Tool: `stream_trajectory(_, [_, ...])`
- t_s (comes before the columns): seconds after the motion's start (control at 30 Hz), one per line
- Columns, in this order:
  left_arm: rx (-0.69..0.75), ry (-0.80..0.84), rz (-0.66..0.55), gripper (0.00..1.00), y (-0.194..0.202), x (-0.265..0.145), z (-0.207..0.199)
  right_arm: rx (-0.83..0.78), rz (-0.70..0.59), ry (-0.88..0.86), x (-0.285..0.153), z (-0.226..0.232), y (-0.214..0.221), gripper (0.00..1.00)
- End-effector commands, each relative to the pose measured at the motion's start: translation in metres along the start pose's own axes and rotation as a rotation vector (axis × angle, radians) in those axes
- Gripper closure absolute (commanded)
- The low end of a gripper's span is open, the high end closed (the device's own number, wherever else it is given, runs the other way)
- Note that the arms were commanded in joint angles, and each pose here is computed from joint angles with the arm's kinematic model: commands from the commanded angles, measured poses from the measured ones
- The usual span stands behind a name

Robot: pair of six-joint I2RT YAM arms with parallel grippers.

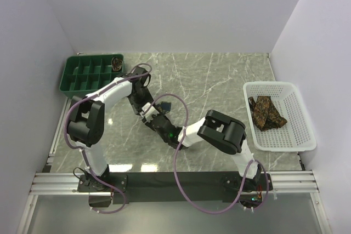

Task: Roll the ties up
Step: Roll the tie

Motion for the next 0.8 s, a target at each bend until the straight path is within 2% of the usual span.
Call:
stream_trajectory(0.0, [-0.040, 0.141, -0.081, 0.44, -0.016, -0.020, -0.014, -0.013, 0.088, -0.086, -0.009, 0.012, 0.019, 1.00])
stream_trajectory(0.03, [-0.038, 0.131, -0.082, 0.48, -0.017, -0.020, -0.015, -0.015, 0.092, -0.089, -0.009, 0.012, 0.020, 1.00])
stream_trajectory(0.2, [-0.029, 0.088, -0.102, 0.53, -0.017, -0.011, -0.007, -0.016, 0.095, -0.094, -0.010, 0.012, 0.021, 1.00])
stream_trajectory(0.3, [-0.027, 0.070, -0.088, 0.64, -0.014, -0.003, -0.002, -0.015, 0.096, -0.097, -0.011, 0.013, 0.021, 0.99])
stream_trajectory(0.37, [-0.028, 0.071, -0.075, 0.67, -0.012, 0.001, 0.000, -0.007, 0.088, -0.091, -0.010, 0.012, 0.020, 0.83])
stream_trajectory(0.4, [-0.029, 0.065, -0.062, 0.70, -0.009, 0.005, 0.003, -0.003, 0.082, -0.091, -0.011, 0.012, 0.019, 0.61])
stream_trajectory(0.47, [-0.032, 0.087, -0.040, 0.72, -0.006, 0.008, 0.004, 0.011, 0.064, -0.093, -0.011, 0.011, 0.015, 0.39])
stream_trajectory(0.6, [-0.039, 0.108, -0.002, 0.74, 0.000, 0.012, 0.005, 0.041, 0.031, -0.126, -0.010, 0.014, 0.007, 0.24])
stream_trajectory(0.67, [-0.043, 0.129, 0.018, 0.75, 0.000, 0.011, 0.004, 0.054, 0.022, -0.138, -0.007, 0.017, 0.005, 0.20])
stream_trajectory(0.77, [-0.038, 0.149, 0.038, 0.78, 0.001, 0.010, 0.001, 0.055, 0.019, -0.128, -0.001, 0.018, 0.004, 0.19])
Point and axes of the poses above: each gripper's point midway between its finger pads, its own x axis out along the fingers, its own z axis along the line the jaws close on, y = z × x, the point moved 9 cm from there along -x, back along the fingers, and after that the axes turned 6 degrees about -x, right-handed, at the moved point
